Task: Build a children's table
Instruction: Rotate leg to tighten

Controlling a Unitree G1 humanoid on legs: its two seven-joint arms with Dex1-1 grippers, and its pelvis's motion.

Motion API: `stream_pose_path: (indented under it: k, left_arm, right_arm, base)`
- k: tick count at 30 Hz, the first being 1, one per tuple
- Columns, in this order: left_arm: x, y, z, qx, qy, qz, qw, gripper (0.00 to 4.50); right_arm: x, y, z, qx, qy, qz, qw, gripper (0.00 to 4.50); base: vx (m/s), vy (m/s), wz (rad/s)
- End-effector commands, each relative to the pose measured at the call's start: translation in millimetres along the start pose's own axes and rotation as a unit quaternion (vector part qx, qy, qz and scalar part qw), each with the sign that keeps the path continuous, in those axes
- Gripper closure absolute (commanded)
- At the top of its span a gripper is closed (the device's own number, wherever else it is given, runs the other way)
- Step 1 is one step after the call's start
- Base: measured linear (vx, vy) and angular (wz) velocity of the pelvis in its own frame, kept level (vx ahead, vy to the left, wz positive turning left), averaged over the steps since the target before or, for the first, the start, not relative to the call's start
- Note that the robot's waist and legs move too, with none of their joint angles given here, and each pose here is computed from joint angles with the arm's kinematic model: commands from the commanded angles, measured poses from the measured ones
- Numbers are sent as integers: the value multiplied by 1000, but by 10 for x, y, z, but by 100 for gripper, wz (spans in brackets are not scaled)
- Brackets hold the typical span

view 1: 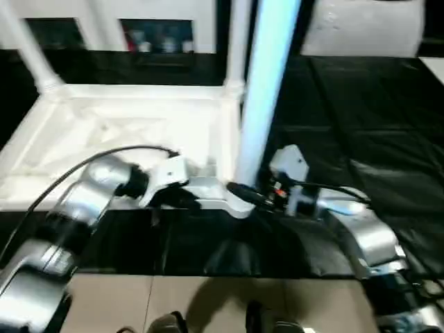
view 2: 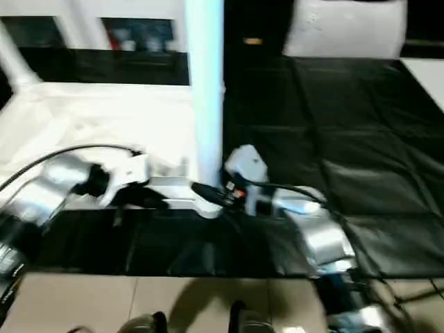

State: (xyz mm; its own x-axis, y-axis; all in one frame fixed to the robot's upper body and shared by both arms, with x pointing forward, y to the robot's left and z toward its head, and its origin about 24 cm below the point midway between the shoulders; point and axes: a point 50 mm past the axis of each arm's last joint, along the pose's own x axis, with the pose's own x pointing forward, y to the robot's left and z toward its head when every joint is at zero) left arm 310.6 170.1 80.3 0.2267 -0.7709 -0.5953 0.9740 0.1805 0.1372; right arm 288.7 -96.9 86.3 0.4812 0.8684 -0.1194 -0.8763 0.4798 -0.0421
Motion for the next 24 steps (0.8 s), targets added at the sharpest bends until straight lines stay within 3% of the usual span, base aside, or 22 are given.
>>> stream_pose_path:
  k: [1,3,5,7,10,14,24]
  left_arm:
    - [61,-41,77,-30,-34,53,998,450]
    - [78,-108,77,-43,-39,61,997,450]
    - [194,-340,141,-71,-47,70,994,450]
    - [229,-392,166,-77,-50,72,993,450]
    - [501,-582,417,-106,-89,74,988,450]
    - [640,-566,548,-105,-91,105,985,450]
    - [544,-487,472,-106,-58,134,983,450]
  right_arm:
    - [55,127,-439,67,92,2,993,261]
    - [73,112,-427,68,88,-8,994,261]
    - [142,71,-393,75,75,-36,994,261]
    - [161,61,-386,77,72,-42,994,261]
    - [258,2,-364,81,66,-78,991,261]
    - [321,-45,-339,93,56,-112,988,261]
    - [351,-49,-338,107,51,-118,986,261]
  base:
    - [0,0,0]
    - [0,0,0]
    - [0,0,0]
    - [0,0,0]
    - [0,0,0]
    - [0,0,0]
    - [1,-6,0]
